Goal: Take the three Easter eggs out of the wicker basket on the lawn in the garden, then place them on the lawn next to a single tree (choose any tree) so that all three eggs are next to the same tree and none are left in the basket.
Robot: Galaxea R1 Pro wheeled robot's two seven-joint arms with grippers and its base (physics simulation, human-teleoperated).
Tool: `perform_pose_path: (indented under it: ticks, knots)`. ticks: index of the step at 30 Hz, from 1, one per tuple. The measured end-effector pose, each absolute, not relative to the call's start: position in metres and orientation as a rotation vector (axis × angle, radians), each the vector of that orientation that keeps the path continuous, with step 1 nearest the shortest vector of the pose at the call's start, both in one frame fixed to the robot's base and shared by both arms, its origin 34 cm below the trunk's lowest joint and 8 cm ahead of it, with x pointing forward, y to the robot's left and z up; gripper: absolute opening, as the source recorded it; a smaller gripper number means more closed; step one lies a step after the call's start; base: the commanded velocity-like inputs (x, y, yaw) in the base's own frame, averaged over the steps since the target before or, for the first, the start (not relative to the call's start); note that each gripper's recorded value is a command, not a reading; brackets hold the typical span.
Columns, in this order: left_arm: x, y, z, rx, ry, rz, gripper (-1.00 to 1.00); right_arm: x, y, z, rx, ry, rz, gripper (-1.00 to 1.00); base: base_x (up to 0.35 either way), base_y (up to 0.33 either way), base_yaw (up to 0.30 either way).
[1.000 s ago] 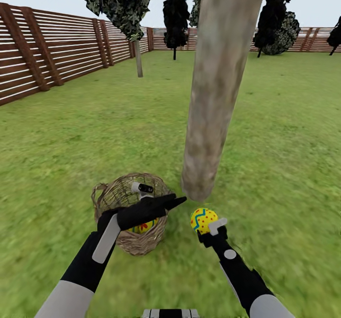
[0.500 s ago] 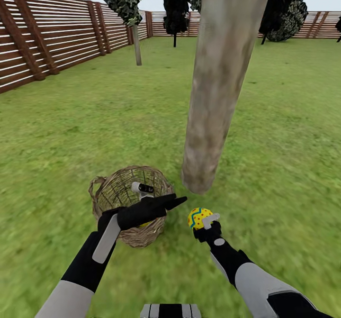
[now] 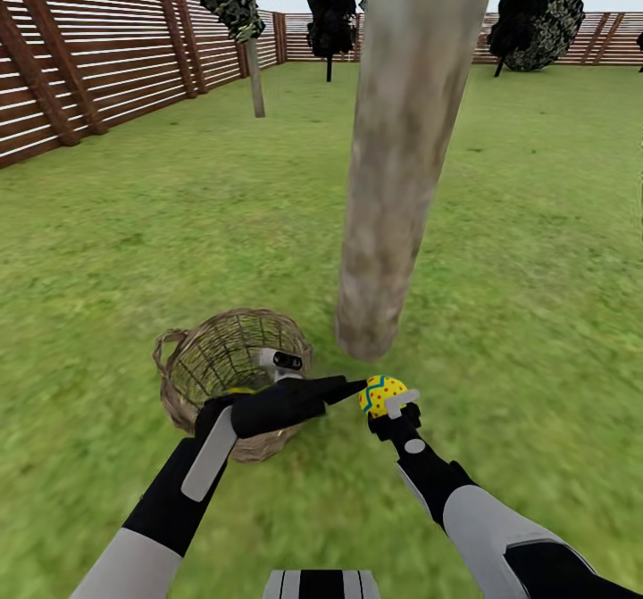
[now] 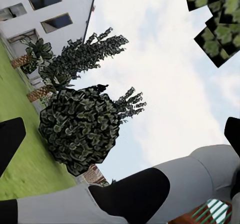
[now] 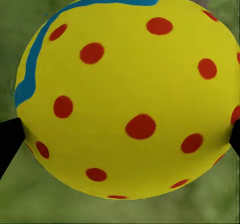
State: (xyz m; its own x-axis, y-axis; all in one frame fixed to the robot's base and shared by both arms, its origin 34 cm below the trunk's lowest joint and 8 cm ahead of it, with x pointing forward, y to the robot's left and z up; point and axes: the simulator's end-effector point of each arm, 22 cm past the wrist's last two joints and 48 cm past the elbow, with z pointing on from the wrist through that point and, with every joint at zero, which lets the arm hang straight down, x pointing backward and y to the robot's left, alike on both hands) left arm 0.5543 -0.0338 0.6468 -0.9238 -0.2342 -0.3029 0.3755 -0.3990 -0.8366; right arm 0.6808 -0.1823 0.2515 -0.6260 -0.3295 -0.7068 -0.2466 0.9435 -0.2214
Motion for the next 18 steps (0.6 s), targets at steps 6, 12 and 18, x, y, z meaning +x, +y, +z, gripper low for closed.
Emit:
perform_pose_path:
  ticks: [6, 12, 18]
  knots:
    - [0.5540, -0.0341, 0.6467, 0.194, 1.459, -2.353, 1.00, 0.6810, -0.1814, 0.2518, -0.404, 2.275, -0.130, -1.00, 0.000, -0.301, 0.000]
    - [0.5541, -0.0339, 0.6468, 0.193, 1.458, -2.353, 1.00, 0.6814, -0.1812, 0.2522, -0.403, 2.273, -0.130, -1.00, 0.000, -0.020, 0.232]
    - [0.5541, -0.0343, 0.6458, 0.187, 1.459, -2.357, 1.00, 0.6866, -0.1808, 0.2571, -0.398, 2.259, -0.131, -1.00, 0.000, 0.000, 0.174]
